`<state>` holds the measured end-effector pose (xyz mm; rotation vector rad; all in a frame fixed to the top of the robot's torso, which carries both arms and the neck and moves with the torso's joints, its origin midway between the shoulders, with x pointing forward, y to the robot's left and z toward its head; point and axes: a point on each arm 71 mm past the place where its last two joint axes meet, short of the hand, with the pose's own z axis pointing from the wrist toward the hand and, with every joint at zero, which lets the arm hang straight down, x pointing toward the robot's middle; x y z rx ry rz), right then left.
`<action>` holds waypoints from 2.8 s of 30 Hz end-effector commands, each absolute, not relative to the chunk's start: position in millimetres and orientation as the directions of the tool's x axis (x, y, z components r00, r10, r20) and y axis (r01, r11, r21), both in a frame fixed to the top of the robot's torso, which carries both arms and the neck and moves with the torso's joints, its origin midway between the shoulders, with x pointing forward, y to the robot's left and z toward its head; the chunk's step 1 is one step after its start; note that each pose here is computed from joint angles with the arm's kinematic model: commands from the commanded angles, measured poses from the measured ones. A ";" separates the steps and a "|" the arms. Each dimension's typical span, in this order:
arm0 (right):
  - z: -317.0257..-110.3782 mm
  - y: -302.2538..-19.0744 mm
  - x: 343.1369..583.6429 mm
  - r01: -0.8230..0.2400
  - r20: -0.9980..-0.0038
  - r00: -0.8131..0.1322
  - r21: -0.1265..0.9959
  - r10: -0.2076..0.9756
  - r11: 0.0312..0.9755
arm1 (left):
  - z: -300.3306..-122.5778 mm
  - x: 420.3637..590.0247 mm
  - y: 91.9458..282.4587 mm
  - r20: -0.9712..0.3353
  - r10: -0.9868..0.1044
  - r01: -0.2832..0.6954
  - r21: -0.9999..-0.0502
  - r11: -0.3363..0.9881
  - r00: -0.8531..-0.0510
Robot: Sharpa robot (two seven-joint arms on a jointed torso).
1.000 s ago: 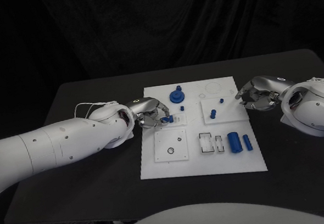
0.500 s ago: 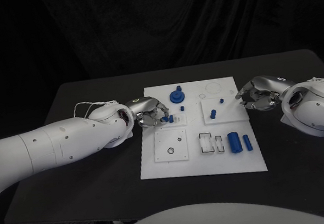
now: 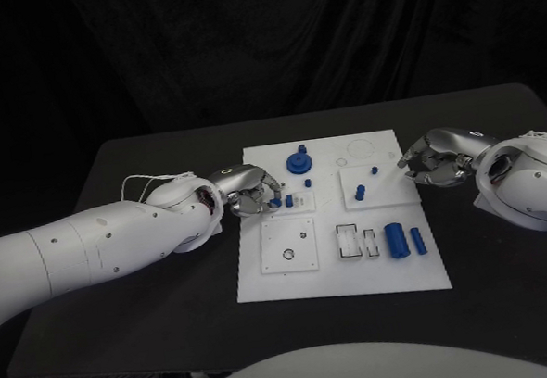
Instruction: Assemble the parts on the task board
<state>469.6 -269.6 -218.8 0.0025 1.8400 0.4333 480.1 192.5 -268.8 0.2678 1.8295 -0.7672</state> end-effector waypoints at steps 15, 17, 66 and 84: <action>-219.8 -271.4 468.7 -0.213 -0.922 -0.311 0.304 0.231 0.928 | -255.9 471.0 207.0 -0.878 -0.377 0.588 -0.477 0.653 -0.294; -220.0 -271.4 468.7 -0.213 -0.922 -0.312 0.304 0.230 0.929 | -255.6 471.3 210.5 -0.846 -0.430 0.564 -0.531 0.633 -0.314; -218.9 -273.9 460.8 -0.231 -0.920 -0.291 0.334 0.263 0.914 | -320.7 457.7 242.0 -0.430 -0.767 0.181 -0.901 0.393 -0.476; -222.1 -275.3 457.9 -0.229 -0.917 -0.298 0.337 0.264 0.913 | -335.5 454.7 243.6 -0.515 -0.689 0.203 -0.851 0.485 -0.511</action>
